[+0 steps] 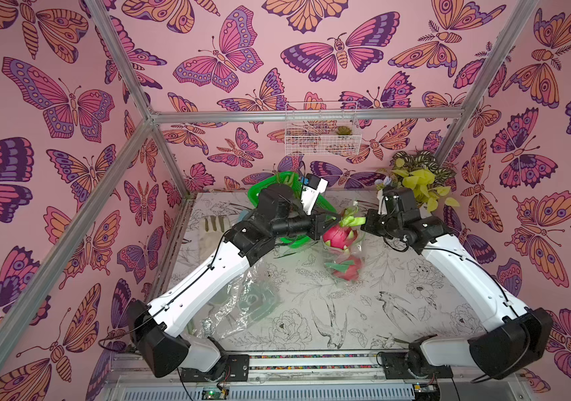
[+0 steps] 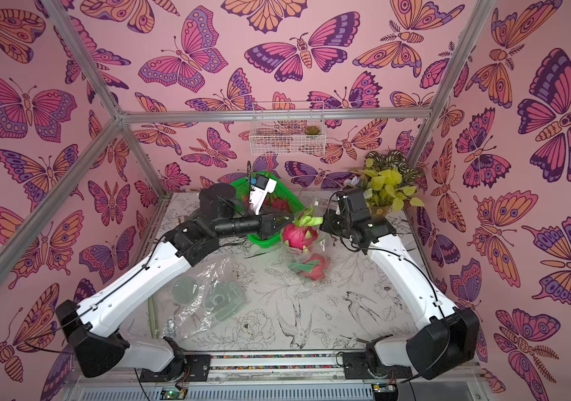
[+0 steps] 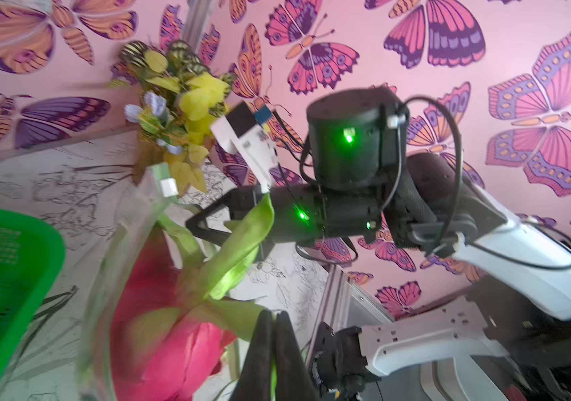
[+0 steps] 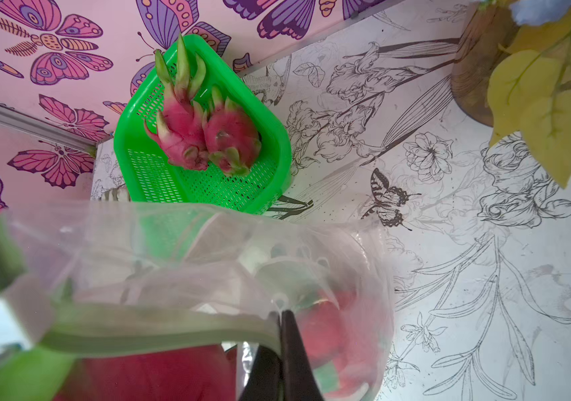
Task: Open the zip-top bag and take out the dragon fruit
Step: Place the dragon fruit in the basket.
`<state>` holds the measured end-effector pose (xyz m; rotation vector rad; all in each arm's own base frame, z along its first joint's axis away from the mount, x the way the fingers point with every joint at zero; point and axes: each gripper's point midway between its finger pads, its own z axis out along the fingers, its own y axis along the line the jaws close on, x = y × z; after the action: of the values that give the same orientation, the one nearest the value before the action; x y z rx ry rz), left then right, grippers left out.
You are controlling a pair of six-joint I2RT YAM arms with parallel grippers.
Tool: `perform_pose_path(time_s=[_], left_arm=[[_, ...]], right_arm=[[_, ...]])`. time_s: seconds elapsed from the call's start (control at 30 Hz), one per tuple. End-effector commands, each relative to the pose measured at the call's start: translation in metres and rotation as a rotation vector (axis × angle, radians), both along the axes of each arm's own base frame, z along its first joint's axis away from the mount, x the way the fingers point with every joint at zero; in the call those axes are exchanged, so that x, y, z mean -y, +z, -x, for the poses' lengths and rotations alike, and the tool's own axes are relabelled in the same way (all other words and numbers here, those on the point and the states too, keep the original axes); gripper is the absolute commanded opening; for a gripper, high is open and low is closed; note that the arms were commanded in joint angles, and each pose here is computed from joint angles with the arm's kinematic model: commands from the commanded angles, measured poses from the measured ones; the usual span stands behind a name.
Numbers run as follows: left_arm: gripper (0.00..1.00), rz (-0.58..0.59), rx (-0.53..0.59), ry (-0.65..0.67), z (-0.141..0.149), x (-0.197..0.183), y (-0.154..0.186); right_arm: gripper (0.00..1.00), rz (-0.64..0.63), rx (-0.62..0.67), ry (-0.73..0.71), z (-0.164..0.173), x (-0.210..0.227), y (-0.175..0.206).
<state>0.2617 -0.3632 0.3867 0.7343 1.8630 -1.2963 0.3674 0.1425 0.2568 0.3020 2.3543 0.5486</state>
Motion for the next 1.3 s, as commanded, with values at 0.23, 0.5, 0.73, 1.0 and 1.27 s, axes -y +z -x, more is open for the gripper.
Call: perform_pose_path(time_s=[0.23,0.5,0.73,1.0,1.27], left_arm=[[0.00,0.057,0.053,-0.310,0.056,0.009,-0.001],[0.00,0.141,0.162,-0.371,0.078,0.000,0.047],[0.00,0.108,0.188,-0.173,0.039,0.002,0.043],[0.00,0.171,0.306,0.000,0.011,-0.004,0.092],[0.00,0.180,0.381,0.161,-0.019,-0.010,0.118]], right_arm=[[0.00,-0.082,0.012,-0.034,-0.016,0.007,0.006],[0.00,-0.093,-0.052,-0.056,-0.026,0.011,-0.023],[0.00,-0.128,-0.057,-0.028,-0.025,0.004,-0.020],[0.00,-0.119,-0.064,-0.029,-0.017,0.007,-0.027],[0.00,-0.127,-0.076,-0.011,-0.011,0.005,-0.034]])
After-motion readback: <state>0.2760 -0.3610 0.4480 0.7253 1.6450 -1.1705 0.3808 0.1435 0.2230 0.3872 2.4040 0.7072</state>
